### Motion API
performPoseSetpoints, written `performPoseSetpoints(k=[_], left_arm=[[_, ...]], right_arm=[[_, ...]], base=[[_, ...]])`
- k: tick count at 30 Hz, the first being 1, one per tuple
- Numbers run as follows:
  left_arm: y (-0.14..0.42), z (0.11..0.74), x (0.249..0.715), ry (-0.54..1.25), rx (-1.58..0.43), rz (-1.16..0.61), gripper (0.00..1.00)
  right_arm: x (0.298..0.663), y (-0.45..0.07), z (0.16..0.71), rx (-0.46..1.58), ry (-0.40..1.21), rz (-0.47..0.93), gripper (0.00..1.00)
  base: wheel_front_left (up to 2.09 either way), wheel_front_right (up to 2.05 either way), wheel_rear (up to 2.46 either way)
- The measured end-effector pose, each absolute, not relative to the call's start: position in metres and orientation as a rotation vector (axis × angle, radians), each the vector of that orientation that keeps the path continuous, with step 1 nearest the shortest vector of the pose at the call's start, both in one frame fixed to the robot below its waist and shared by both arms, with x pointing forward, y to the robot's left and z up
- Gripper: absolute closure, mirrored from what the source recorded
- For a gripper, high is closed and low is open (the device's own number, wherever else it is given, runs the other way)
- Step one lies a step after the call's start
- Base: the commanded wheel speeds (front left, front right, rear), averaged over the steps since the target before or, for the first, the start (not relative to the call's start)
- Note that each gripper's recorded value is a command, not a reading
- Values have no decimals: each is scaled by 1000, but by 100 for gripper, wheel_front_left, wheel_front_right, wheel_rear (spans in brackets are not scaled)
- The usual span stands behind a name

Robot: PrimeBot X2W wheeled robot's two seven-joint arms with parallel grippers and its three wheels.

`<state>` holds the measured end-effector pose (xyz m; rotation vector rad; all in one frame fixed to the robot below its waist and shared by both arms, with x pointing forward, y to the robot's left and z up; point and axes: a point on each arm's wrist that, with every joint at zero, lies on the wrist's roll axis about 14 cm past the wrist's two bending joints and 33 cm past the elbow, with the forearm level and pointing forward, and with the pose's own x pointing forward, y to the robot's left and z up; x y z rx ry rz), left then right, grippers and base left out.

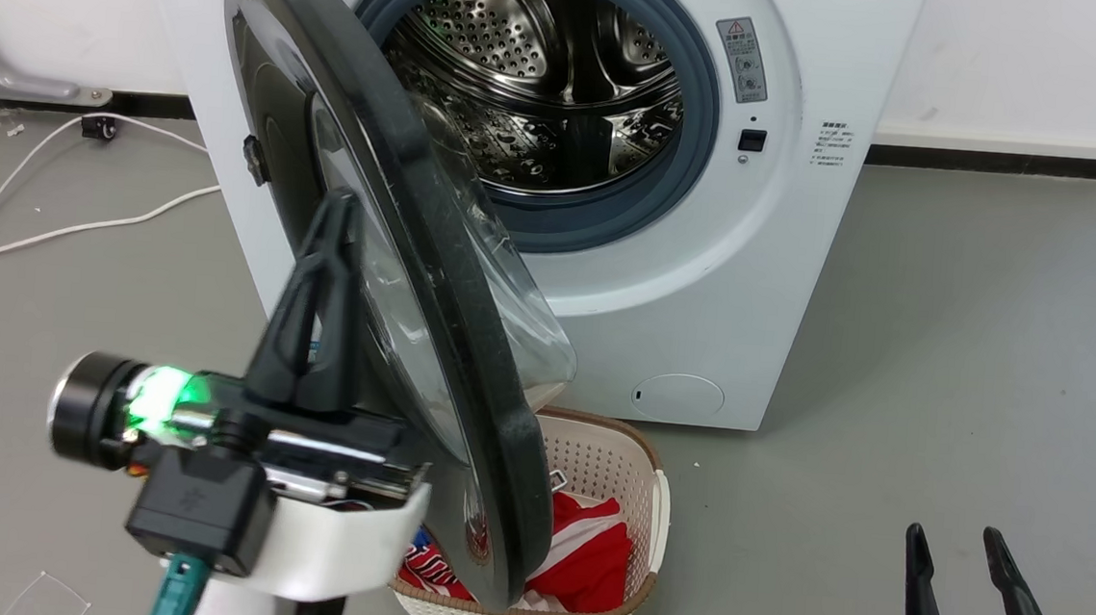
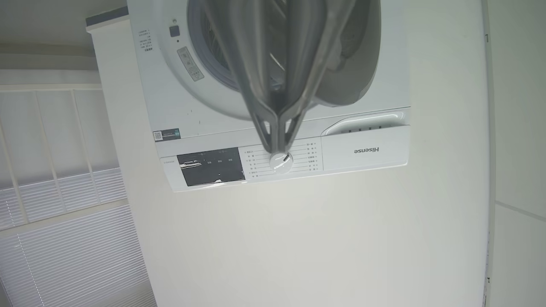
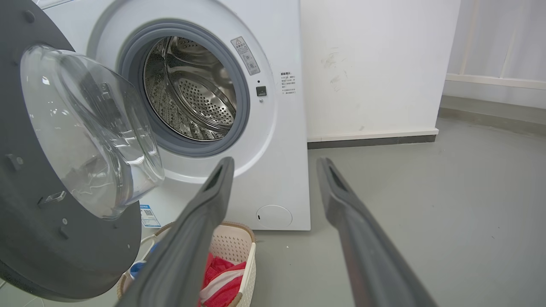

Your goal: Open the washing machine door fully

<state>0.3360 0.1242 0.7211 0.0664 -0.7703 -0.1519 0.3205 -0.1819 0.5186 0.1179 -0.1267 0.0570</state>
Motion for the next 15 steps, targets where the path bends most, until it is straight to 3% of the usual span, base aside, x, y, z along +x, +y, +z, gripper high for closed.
performPoseSetpoints(k=[6, 15], left_arm=[[75, 739, 323, -841, 33, -322, 100], [-5, 716, 300, -771, -27, -626, 100]], right_arm=[[321, -179, 518, 118, -124, 65, 0], [319, -177, 515, 118, -115, 70, 0]], base=[[0, 0, 0], [0, 0, 0]])
